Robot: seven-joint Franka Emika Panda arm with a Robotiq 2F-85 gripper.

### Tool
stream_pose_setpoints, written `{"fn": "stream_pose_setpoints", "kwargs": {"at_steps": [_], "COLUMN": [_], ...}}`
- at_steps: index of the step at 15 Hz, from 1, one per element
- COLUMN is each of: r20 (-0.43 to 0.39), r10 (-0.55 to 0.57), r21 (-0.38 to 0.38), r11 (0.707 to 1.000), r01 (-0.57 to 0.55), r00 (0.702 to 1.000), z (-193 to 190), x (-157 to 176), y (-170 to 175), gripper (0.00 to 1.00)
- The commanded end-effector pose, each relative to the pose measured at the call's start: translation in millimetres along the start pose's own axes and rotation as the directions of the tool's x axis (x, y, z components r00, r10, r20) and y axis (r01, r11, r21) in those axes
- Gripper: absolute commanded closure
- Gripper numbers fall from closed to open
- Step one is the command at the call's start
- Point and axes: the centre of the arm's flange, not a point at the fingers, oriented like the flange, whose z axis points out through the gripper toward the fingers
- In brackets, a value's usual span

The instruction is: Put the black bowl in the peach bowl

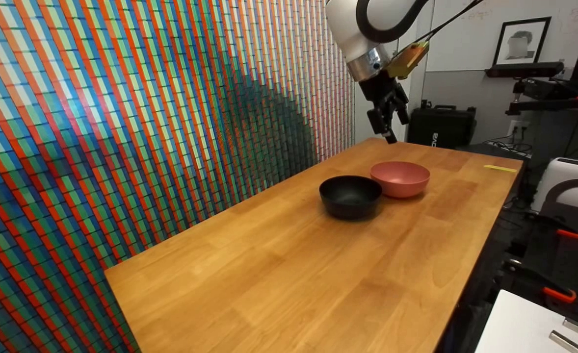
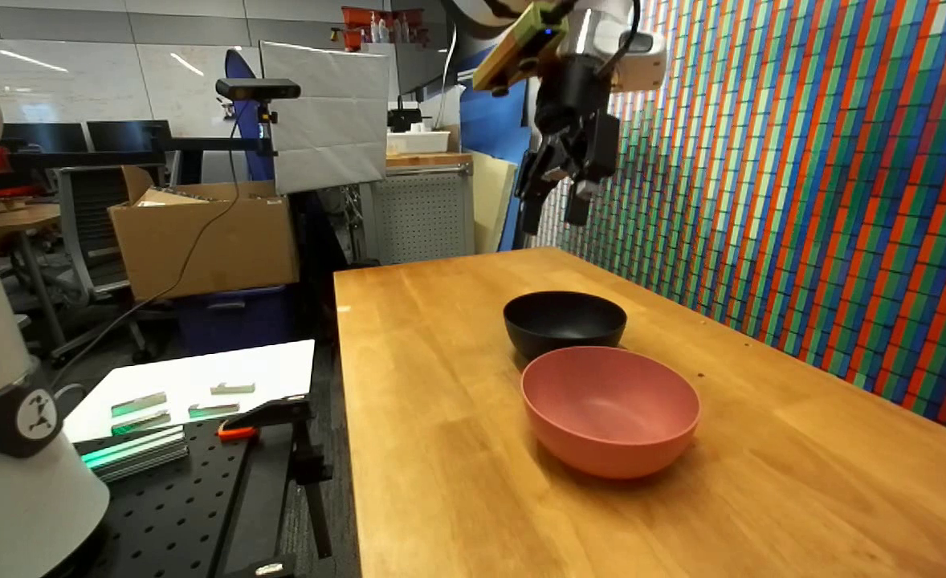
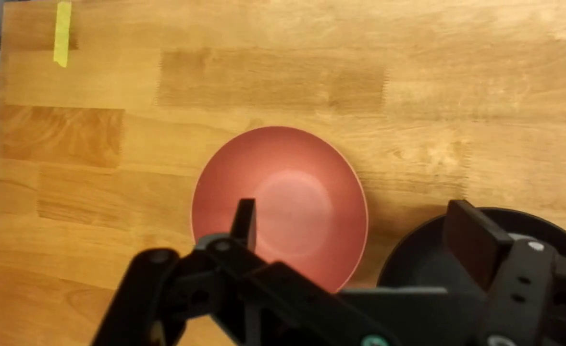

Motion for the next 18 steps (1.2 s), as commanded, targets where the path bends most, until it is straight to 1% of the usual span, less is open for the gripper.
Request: {"fn": "stream_pose_setpoints", "kwargs": {"at_steps": [1, 3, 4, 6, 9, 10, 11, 15, 17, 18], "r20": [0.034, 0.018, -0.021, -0.093, -0.186, -0.190, -0.149, -0.148, -0.159, -0.173], "r10": [0.009, 0.033, 0.065, 0.118, 0.202, 0.200, 0.161, 0.161, 0.259, 0.312], "r21": [-0.088, -0.123, -0.139, -0.148, -0.154, -0.165, -0.142, -0.145, -0.115, -0.096], "r11": [0.996, 0.992, 0.988, 0.980, 0.961, 0.959, 0.973, 0.972, 0.953, 0.939], "r01": [-0.006, -0.030, -0.068, -0.131, -0.232, -0.232, -0.182, -0.183, -0.279, -0.331], "r00": [0.999, 0.999, 0.998, 0.989, 0.962, 0.961, 0.976, 0.976, 0.953, 0.934], "z": [23.2, 35.7, 37.1, 36.4, 37.3, 37.2, 35.5, 37.6, 50.4, 57.0], "x": [27.7, 29.9, 28.1, 28.4, 34.0, 36.5, 30.6, 30.8, 37.8, 41.3], "y": [-38.5, -56.8, -65.1, -76.6, -88.6, -87.3, -87.4, -89.5, -88.9, -89.5], "gripper": [0.00, 0.00, 0.00, 0.00, 0.00, 0.00, 0.00, 0.00, 0.00, 0.00]}}
